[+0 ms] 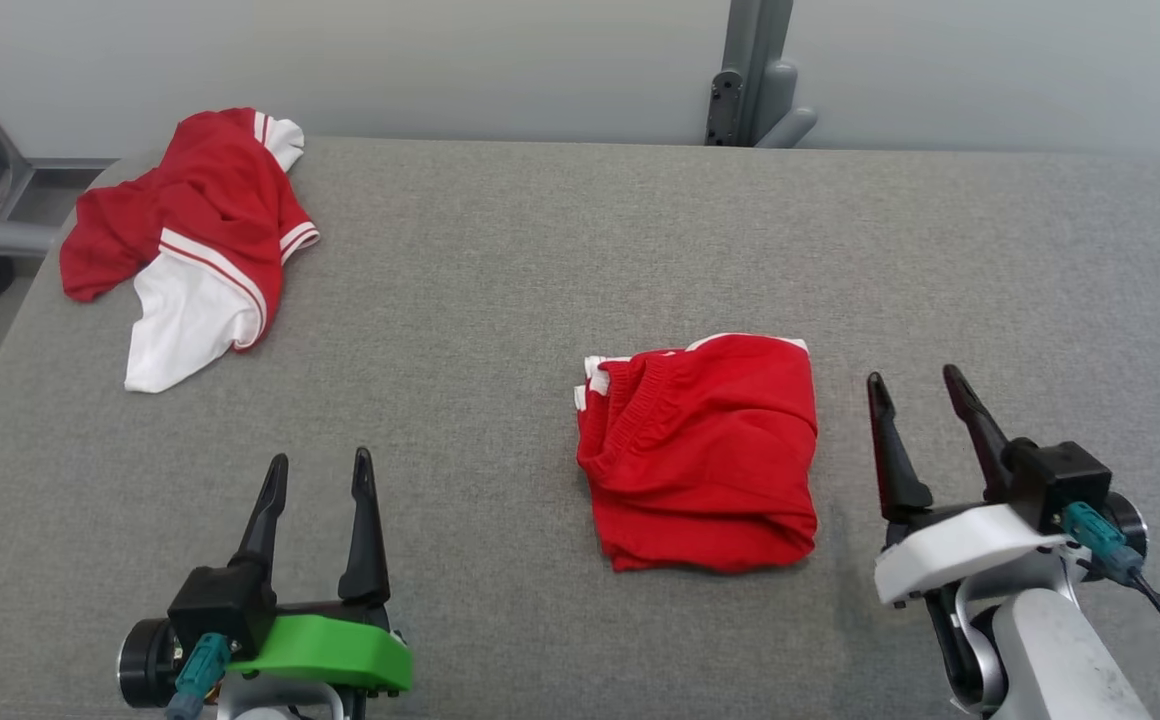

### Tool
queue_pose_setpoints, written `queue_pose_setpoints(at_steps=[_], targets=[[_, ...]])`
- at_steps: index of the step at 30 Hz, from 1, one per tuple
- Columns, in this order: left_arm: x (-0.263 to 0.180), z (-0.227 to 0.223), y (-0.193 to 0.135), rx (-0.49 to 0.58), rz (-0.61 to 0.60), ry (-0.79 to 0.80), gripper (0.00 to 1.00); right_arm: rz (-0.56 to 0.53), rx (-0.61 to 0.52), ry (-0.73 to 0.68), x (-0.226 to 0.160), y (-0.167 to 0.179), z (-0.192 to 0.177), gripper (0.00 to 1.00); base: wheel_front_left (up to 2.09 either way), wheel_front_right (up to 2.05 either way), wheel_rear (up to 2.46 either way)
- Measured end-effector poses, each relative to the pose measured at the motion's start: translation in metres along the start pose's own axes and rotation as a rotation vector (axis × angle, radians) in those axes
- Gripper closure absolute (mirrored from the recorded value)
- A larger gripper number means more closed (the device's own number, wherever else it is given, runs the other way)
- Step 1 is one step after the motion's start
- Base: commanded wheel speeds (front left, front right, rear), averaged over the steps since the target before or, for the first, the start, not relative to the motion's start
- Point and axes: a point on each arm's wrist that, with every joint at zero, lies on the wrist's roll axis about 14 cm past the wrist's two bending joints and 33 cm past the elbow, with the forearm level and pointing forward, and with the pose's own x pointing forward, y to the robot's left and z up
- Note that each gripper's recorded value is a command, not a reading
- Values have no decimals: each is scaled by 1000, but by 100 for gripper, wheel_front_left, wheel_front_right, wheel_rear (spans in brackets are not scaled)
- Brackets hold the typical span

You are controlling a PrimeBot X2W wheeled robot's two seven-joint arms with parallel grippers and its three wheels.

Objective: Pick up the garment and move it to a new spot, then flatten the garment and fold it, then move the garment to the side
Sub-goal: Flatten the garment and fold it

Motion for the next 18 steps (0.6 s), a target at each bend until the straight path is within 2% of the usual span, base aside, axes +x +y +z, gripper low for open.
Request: queue_pose_setpoints(at_steps=[7,18], targets=[[3,-1,-11,-8,-33,1,0,-80,-6,-56,-26,-24,18,0,0,0,0],[-5,-6,-12,-10,-38,17,0,-100,8,-58,-47,-26,19,0,0,0,0]])
